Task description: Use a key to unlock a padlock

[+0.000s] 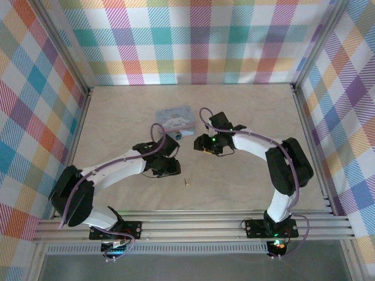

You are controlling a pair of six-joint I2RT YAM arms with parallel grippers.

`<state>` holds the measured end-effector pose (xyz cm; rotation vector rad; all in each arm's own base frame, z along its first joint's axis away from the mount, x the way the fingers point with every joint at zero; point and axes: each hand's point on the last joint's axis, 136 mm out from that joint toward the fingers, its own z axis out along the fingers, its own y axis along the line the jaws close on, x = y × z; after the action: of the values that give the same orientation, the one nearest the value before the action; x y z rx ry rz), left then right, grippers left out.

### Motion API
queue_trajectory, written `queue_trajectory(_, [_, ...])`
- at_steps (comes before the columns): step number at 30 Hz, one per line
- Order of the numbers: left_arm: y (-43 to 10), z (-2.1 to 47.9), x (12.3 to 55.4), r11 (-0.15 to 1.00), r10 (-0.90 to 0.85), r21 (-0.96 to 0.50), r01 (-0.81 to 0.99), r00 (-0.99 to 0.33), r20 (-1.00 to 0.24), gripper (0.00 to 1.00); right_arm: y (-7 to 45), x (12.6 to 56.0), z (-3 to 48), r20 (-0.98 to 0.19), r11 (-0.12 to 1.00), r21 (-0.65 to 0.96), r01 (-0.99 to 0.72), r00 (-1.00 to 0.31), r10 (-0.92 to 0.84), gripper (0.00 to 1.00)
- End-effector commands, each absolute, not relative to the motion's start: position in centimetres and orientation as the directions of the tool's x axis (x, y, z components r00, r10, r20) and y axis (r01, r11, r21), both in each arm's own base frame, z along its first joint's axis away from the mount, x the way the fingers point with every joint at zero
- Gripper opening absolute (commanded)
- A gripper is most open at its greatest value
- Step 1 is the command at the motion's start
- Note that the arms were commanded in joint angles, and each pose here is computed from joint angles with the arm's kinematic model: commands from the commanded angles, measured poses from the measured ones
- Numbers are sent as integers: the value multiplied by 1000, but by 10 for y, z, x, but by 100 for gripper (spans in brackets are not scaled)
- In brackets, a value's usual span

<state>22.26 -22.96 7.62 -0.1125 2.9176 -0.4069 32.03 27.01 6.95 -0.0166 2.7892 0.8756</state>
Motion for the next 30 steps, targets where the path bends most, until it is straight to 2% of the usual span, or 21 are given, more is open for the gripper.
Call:
queue_trajectory(1, [-242, 70, 217, 984, -80, -172, -47, -979, -190, 38, 268, 306, 70, -211, 805, 590, -59, -974, 83, 53])
queue_trajectory(6, [-269, 56, 205, 996, 37, -77, 51, -984, -175, 29, 256, 285, 58, -191, 813, 581, -32, -977, 98, 54])
queue_trajectory(15, [-275, 45, 197, 992, 123, 62, 114, -977, -172, 34, 248, 272, 51, -183, 825, 564, -32, -979, 86, 54])
queue_trajectory(20, [-273, 35, 192, 992, 116, 68, 106, -980, -160, 34, 245, 270, 49, -188, 834, 551, -41, -979, 75, 55])
queue_trajectory(25, [-282, 21, 185, 994, 105, -1, 106, -985, -135, 34, 243, 268, 47, -181, 834, 551, -36, -980, 78, 55])
queue_trajectory(27, [-281, 17, 184, 994, 104, -5, 105, -985, -135, 30, 243, 268, 48, -182, 834, 550, -35, -980, 80, 55])
queue_trajectory(30, [-273, 19, 185, 993, 116, 18, 115, -982, -152, 16, 242, 268, 50, -189, 835, 549, -35, -978, 83, 55])
